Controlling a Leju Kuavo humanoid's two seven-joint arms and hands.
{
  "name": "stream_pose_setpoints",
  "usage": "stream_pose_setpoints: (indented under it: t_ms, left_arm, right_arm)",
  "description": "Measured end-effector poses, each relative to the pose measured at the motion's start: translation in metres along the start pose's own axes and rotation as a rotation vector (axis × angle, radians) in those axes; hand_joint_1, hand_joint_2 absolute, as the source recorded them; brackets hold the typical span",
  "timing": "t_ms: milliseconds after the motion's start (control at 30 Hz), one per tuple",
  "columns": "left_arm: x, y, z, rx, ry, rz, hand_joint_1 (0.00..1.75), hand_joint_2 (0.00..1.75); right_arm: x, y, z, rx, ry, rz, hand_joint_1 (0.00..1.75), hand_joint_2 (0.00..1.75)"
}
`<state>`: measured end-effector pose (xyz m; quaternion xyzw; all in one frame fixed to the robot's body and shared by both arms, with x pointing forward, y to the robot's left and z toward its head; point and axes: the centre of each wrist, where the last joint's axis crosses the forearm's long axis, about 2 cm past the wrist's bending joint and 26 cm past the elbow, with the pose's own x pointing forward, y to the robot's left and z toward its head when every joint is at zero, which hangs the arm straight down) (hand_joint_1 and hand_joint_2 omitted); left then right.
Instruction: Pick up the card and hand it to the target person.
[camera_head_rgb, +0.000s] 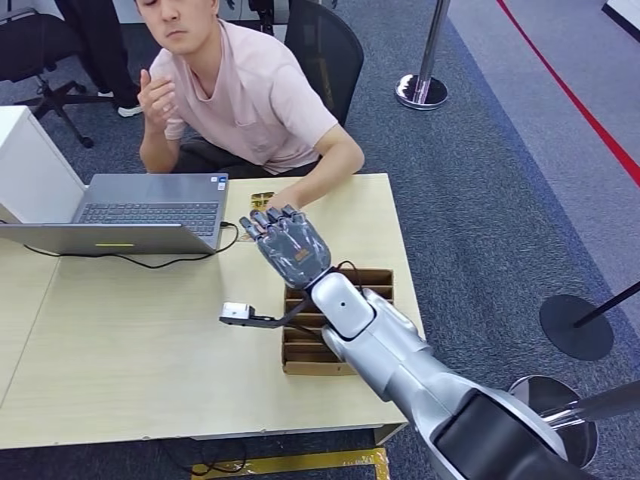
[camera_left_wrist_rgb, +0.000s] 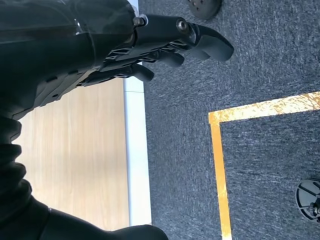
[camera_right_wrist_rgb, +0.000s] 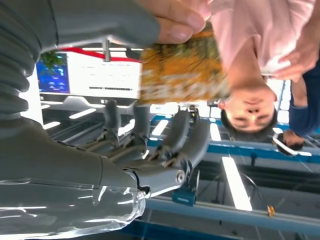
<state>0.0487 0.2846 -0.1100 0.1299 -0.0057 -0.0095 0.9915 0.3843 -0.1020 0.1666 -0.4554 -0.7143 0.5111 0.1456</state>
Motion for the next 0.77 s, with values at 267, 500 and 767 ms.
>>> stream_pose_setpoints:
  t_ms: [267,500,767]
  left_arm:
    - [0.0,0.001,0.0,0.004,0.01,0.0,0.0,0.0]
    - [0.0,0.001,0.0,0.003,0.017,0.006,0.0,0.0]
    - [-0.001,0.001,0.0,0.002,0.029,0.015,0.0,0.0]
  right_arm:
    - [-0.01,0.006,0.004,0.035,0.059,-0.03,0.0,1.75]
    - [-0.043,-0.001,-0.003,-0.094,0.295,-0.462,0.0,1.75]
    - [-0.08,-0.01,-0.008,-0.25,0.625,-1.037,0.0,1.75]
